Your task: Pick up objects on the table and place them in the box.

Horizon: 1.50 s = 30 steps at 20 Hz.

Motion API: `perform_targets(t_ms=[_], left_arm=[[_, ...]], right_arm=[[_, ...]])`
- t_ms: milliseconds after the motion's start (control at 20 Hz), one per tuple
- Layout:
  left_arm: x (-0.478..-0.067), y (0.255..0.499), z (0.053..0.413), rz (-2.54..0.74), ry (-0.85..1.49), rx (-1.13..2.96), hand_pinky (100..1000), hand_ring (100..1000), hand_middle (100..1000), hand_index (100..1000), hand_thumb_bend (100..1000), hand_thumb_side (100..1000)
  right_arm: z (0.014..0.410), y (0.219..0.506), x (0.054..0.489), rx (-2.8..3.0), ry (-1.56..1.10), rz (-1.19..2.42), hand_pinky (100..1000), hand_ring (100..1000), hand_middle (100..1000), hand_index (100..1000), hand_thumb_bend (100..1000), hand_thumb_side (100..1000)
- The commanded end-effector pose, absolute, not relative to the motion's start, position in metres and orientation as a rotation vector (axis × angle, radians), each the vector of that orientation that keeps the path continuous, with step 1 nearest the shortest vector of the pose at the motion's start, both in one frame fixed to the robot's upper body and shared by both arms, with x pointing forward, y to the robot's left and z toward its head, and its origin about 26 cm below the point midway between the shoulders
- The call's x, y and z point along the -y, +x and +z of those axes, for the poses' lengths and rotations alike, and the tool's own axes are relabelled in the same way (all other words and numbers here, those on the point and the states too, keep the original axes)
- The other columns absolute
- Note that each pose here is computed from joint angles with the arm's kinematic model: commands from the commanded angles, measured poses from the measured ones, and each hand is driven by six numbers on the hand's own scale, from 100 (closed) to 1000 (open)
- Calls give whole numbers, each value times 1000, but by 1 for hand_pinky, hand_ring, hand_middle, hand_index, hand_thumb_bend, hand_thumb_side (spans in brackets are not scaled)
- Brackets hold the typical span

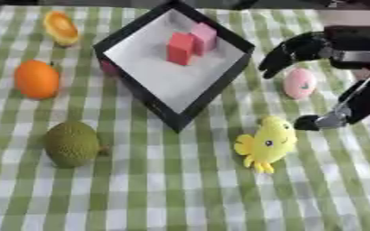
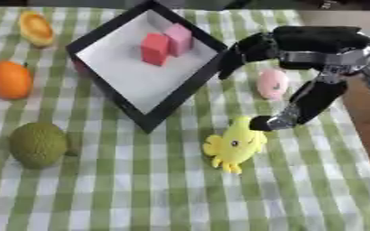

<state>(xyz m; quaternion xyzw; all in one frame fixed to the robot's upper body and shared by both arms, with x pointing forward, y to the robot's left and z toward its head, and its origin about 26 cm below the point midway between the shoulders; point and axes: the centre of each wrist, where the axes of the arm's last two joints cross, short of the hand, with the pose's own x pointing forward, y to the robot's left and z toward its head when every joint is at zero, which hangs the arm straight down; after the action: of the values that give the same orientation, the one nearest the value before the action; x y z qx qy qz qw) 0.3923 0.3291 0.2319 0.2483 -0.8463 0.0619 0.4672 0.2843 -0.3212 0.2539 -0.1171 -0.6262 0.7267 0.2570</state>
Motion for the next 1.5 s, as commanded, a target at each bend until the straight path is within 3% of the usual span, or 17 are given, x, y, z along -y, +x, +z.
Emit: perform_targets(t_ms=[50,500,550,650,1500], left_arm=[[-333,389,247,139,628,2113,808,840,808,826,761,709],[-329,390,245,139,608,2111,808,840,809,825,756,710],[-329,390,245,139,606,2110,808,840,809,825,756,710],[-328,390,245,138,602,2110,808,840,809,825,755,710],[-325,389,243,137,582,2111,807,843,810,822,748,713]], right_arm=[[254,281,320,1620,-316,2045,869,819,827,827,453,269],[231,281,308,1510,-316,2104,868,825,835,849,486,230],[229,281,307,1504,-318,2103,867,824,833,848,494,180],[224,281,304,1489,-322,2102,867,824,833,847,486,228],[205,277,301,1354,-502,2112,863,826,817,851,533,146]])
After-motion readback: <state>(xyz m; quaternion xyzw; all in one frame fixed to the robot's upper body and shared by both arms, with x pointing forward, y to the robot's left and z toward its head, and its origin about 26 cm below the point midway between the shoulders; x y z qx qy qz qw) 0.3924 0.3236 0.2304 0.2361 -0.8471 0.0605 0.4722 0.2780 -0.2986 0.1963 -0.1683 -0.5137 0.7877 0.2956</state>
